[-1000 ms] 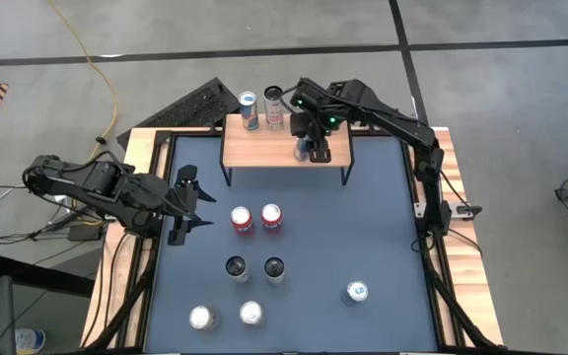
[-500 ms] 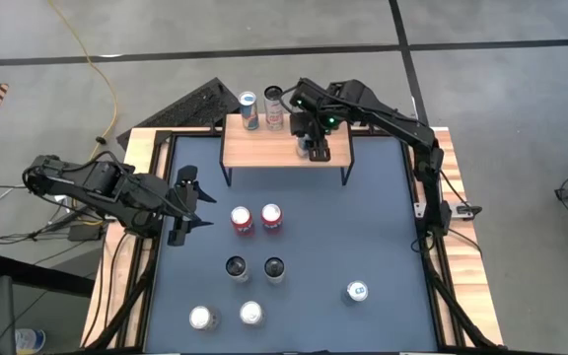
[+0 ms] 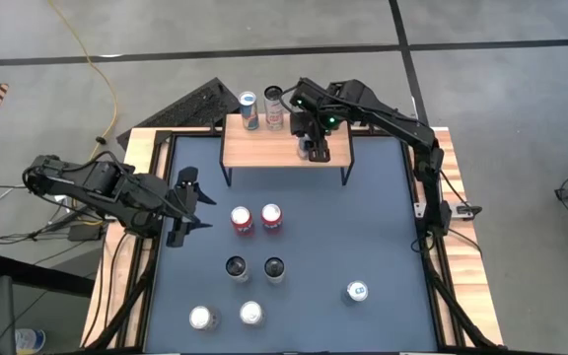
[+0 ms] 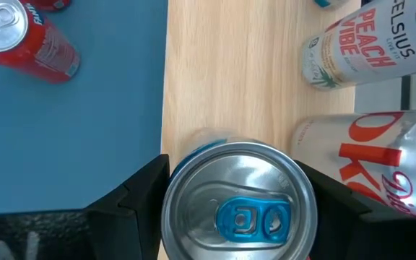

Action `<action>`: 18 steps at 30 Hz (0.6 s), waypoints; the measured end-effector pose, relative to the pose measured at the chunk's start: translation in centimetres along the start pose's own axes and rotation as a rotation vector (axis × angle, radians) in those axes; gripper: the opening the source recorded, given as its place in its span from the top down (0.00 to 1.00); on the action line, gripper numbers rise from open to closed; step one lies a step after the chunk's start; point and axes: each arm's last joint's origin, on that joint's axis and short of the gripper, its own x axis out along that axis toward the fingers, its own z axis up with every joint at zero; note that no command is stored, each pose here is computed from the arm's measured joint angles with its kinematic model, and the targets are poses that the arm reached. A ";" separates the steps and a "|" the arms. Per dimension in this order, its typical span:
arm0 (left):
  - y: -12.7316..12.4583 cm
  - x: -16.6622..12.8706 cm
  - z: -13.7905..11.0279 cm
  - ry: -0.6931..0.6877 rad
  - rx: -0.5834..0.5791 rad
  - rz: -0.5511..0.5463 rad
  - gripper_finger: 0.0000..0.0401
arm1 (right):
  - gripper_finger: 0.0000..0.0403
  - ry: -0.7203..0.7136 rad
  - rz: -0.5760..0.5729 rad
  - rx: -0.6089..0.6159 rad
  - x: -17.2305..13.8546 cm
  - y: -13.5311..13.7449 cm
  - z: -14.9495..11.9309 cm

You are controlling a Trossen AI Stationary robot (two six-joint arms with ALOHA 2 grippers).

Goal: Place canned beverage on shelf
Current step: Put the top blue soda can on the shelf aligned with the other blue soda can

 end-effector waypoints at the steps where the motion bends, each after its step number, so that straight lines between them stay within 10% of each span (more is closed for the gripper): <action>1: 0.0 0.0 0.0 0.000 0.000 0.000 0.38 | 0.38 0.000 0.000 -0.007 0.0 0.0 0.0; 18: 0.0 0.0 0.0 -0.003 0.033 -0.001 0.38 | 0.37 -0.019 -0.011 -0.021 0.0 -0.1 0.2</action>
